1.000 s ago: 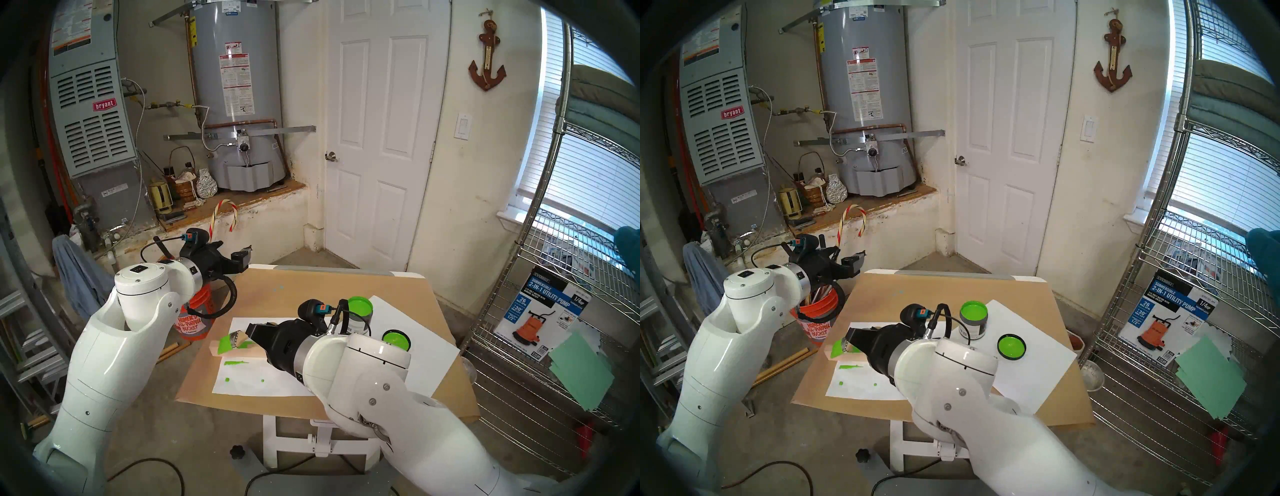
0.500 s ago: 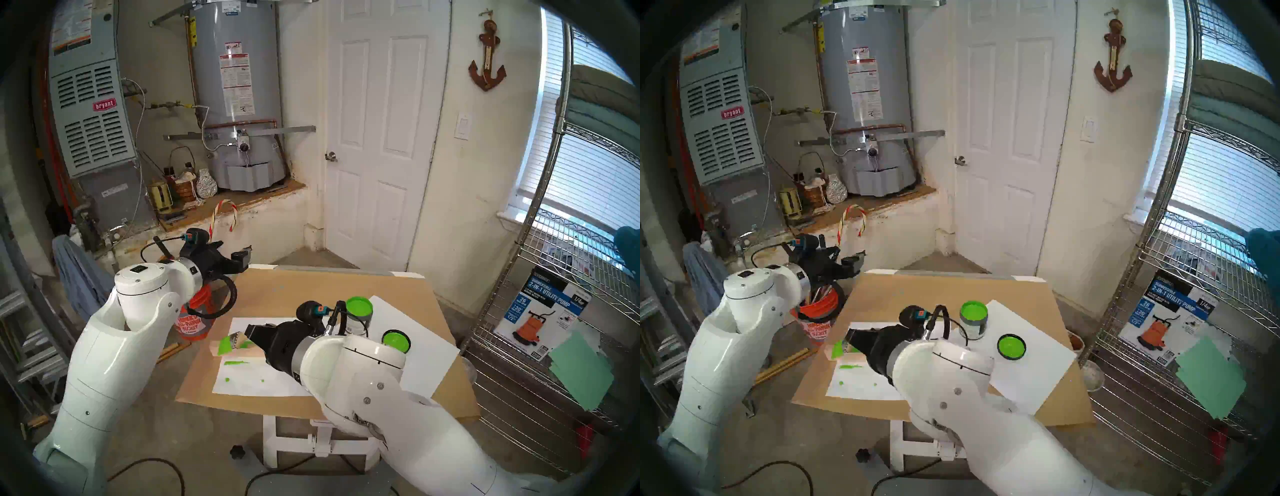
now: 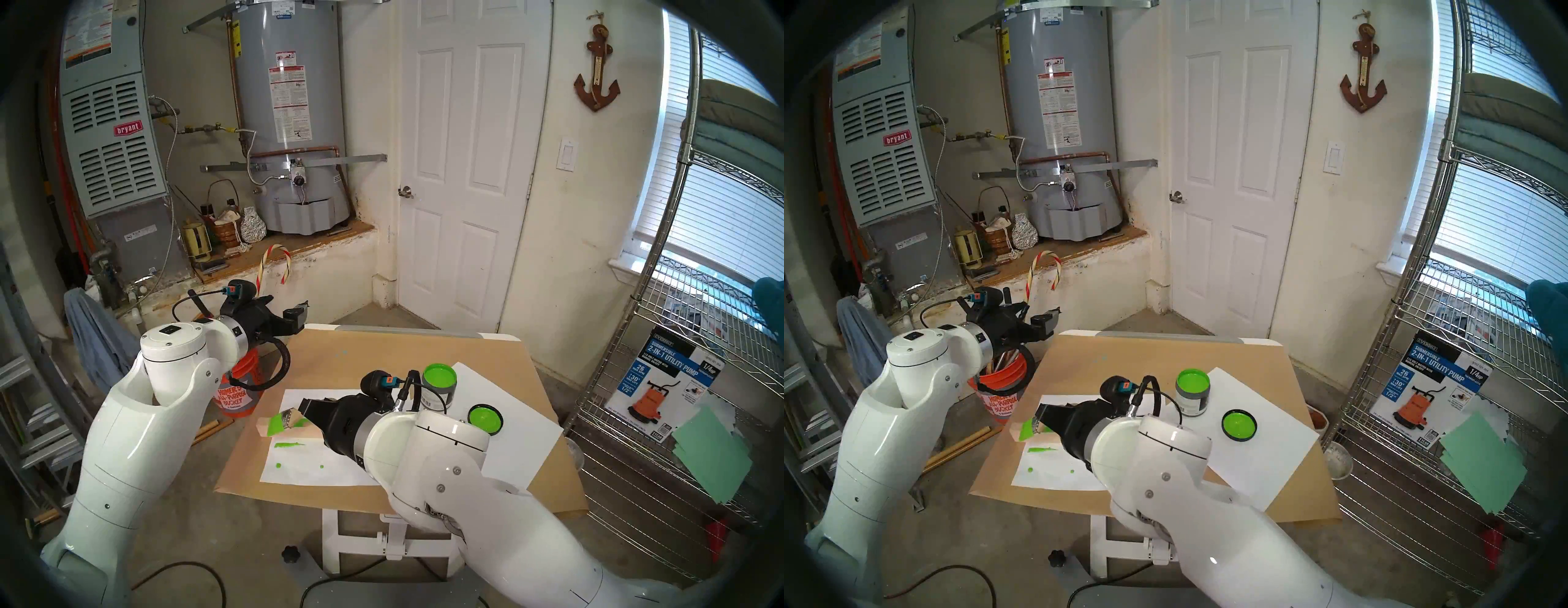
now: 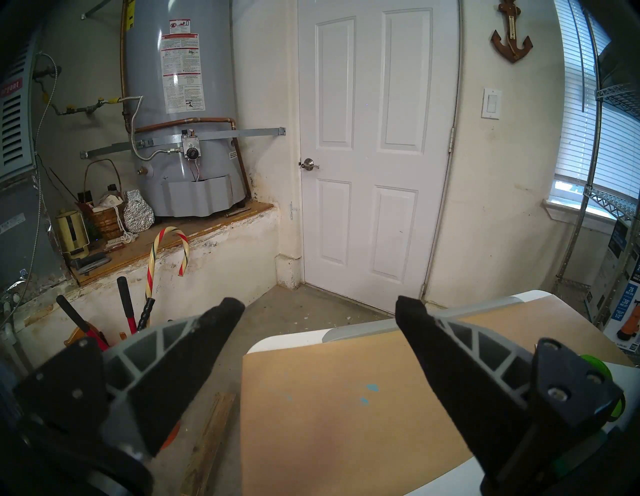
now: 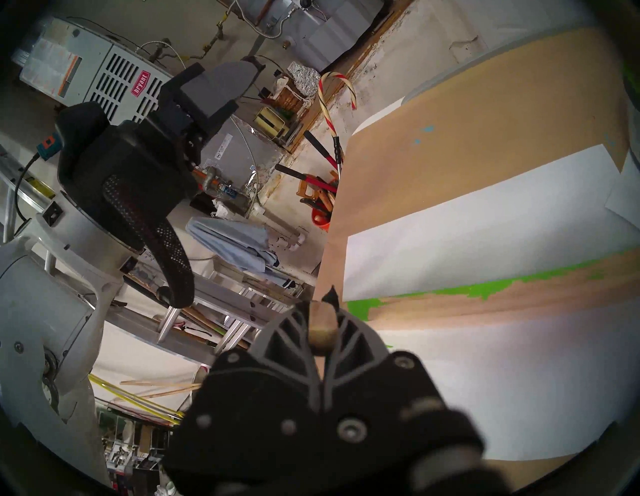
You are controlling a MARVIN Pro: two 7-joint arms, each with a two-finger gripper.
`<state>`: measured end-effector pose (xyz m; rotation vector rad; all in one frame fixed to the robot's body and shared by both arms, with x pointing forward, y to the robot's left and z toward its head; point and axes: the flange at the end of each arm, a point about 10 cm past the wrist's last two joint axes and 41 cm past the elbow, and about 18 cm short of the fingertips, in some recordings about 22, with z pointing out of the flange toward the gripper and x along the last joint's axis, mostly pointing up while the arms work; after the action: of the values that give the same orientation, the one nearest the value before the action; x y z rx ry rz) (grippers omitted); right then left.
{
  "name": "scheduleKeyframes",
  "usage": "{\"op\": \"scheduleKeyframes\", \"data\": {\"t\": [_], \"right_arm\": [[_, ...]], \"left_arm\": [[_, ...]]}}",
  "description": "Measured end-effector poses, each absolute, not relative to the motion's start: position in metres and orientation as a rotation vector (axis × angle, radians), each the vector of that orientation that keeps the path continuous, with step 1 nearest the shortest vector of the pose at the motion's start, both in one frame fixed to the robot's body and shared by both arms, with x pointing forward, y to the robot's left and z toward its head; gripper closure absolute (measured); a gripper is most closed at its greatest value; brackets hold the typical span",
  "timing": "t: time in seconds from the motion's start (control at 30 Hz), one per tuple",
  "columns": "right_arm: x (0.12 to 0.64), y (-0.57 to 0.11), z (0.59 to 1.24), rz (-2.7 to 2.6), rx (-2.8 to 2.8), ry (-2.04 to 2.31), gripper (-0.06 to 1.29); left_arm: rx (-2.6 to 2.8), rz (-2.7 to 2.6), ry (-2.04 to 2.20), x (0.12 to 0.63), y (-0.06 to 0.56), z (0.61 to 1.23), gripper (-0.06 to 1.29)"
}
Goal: Pick up brush, dip the brush into paint, and paint the wood
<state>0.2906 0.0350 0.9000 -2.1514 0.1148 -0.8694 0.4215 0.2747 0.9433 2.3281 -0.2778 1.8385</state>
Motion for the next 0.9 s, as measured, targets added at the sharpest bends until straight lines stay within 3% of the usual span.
{"op": "scheduleKeyframes", "data": {"t": [0.9], "right_arm": [[0.302,0.032,0.893,-0.872,-2.165,0.147,1.25]], "left_arm": [[2.328,1.839,-0.278,0.421,0.275,0.943,-0.02]]}}
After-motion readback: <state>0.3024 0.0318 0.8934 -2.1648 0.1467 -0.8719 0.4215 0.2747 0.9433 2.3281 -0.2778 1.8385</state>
